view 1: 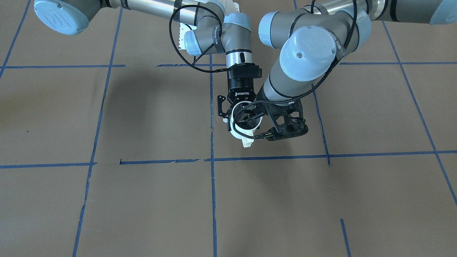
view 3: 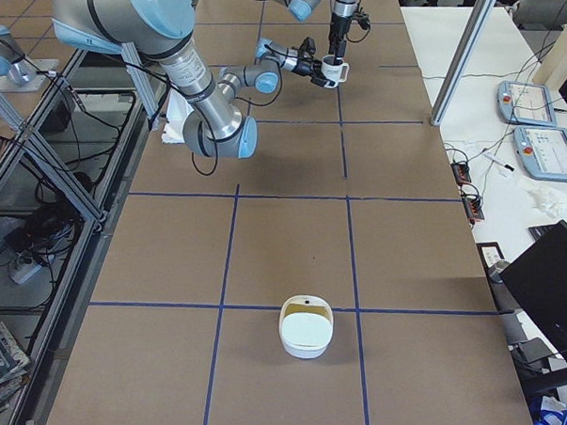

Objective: Left arm hands cup to right arm to dump lemon

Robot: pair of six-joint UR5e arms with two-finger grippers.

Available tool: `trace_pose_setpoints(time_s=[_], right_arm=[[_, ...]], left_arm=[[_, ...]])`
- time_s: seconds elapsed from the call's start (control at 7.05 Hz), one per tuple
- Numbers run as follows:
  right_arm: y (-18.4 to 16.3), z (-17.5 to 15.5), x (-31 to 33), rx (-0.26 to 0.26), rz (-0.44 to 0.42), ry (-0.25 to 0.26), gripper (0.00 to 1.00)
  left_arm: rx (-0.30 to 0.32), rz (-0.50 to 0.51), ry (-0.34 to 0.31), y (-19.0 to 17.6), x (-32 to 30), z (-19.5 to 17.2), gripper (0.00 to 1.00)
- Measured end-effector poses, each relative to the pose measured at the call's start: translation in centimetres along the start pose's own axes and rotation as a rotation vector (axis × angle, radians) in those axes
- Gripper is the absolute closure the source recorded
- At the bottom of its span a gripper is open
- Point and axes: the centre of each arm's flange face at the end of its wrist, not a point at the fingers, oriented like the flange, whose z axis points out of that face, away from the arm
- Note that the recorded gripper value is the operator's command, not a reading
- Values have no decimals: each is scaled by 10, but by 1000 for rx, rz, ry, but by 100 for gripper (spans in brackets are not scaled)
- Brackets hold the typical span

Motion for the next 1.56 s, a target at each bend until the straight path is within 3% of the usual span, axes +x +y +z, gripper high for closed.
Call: trace_pose_setpoints(time_s=[0.28, 0.43, 1.28, 1.56], right_arm=[[0, 0, 0, -1, 0, -1, 94], [-1, 0, 0, 0, 1, -1, 94], [0, 0, 1, 0, -4, 0, 92], [1, 1, 2, -1, -53, 1, 92]], left_arm=[[0, 0, 1, 1, 0, -1, 62], [-1, 1, 3, 2, 0, -1, 69], [0, 2, 0, 2, -2, -1, 69], [0, 0, -3, 2, -5, 1, 69]])
